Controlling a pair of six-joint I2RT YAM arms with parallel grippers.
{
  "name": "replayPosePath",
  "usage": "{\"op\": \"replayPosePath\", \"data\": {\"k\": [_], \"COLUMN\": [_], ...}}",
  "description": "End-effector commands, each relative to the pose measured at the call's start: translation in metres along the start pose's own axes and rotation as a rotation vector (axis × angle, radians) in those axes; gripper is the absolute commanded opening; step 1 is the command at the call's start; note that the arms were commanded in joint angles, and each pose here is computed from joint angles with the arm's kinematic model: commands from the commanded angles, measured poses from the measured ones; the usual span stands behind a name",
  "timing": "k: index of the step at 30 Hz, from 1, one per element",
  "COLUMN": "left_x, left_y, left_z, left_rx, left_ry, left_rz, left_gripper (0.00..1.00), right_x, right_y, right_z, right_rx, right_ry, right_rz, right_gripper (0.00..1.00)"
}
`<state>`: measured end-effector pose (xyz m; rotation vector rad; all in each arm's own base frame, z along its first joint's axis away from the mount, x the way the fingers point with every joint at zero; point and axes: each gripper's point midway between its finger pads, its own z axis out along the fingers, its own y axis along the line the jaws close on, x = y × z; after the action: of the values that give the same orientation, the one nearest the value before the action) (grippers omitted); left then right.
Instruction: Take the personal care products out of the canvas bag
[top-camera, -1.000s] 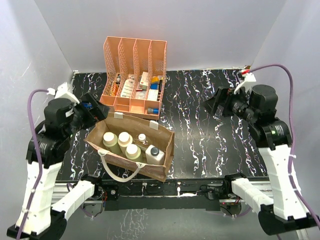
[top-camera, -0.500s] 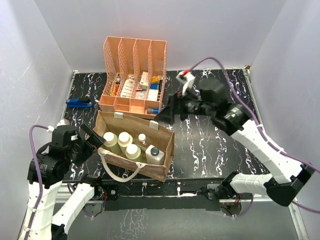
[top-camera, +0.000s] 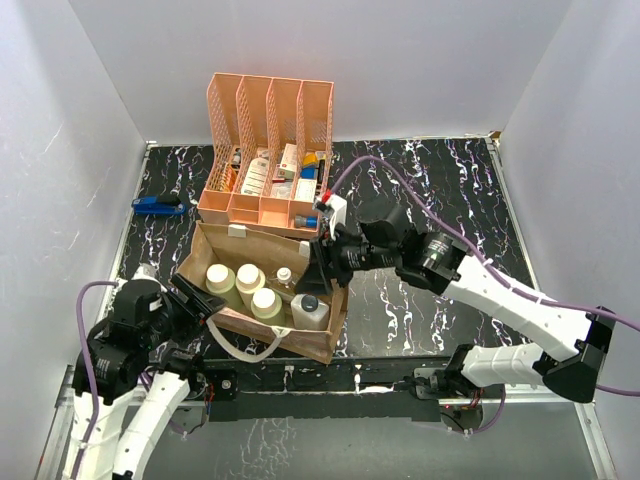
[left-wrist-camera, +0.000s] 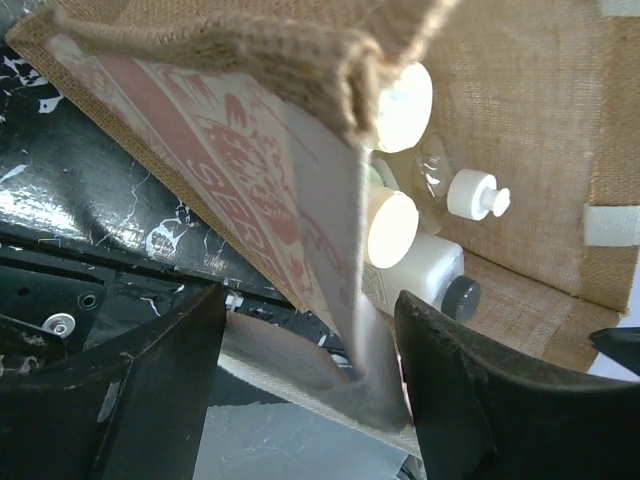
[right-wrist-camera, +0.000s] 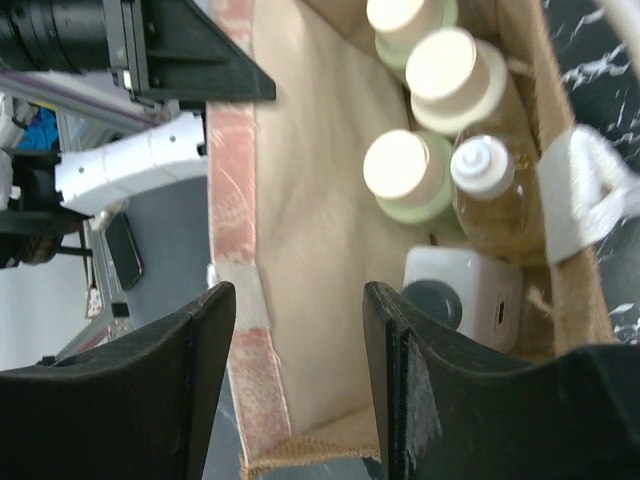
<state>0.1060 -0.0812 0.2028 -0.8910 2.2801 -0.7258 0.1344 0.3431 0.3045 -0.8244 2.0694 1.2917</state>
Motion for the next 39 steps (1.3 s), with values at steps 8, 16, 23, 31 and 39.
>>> {"op": "replayPosePath", "data": {"k": [8,16,23,31,39], "left_x": [0.034,0.049,0.046,0.036,0.026], "left_y": [0.011,0.044,0.034,0.006,-0.012], "left_z": [0.030,0.051,0.048,0.032,0.024], "left_rx": [0.073,0.000,0.067,0.138,0.156], "left_ry": [0.139,0.171,0.146,0.136,0.118], "left_rz": [-0.010,-0.003,-0.003,0.008,-0.017], "left_gripper": [0.55,0.43,0.43,0.59,0.70], "right_x": [0.077,0.130,0.088,0.052,0.054], "right_y": [-0.036,-0.067,-0.040,0.008,0.032], "right_z": [0.009,0.023,0.015,0.011,0.018], "right_rx": [0.078,0.169,0.154,0.017,-0.080], "right_ry": [0.070,0.110,0.097,0.112,0.156], "right_rz": [0.105,0.076,-0.024,-0.058,-0.079], "right_gripper": [0.50,0.49,0.51,0.57,0.56]}}
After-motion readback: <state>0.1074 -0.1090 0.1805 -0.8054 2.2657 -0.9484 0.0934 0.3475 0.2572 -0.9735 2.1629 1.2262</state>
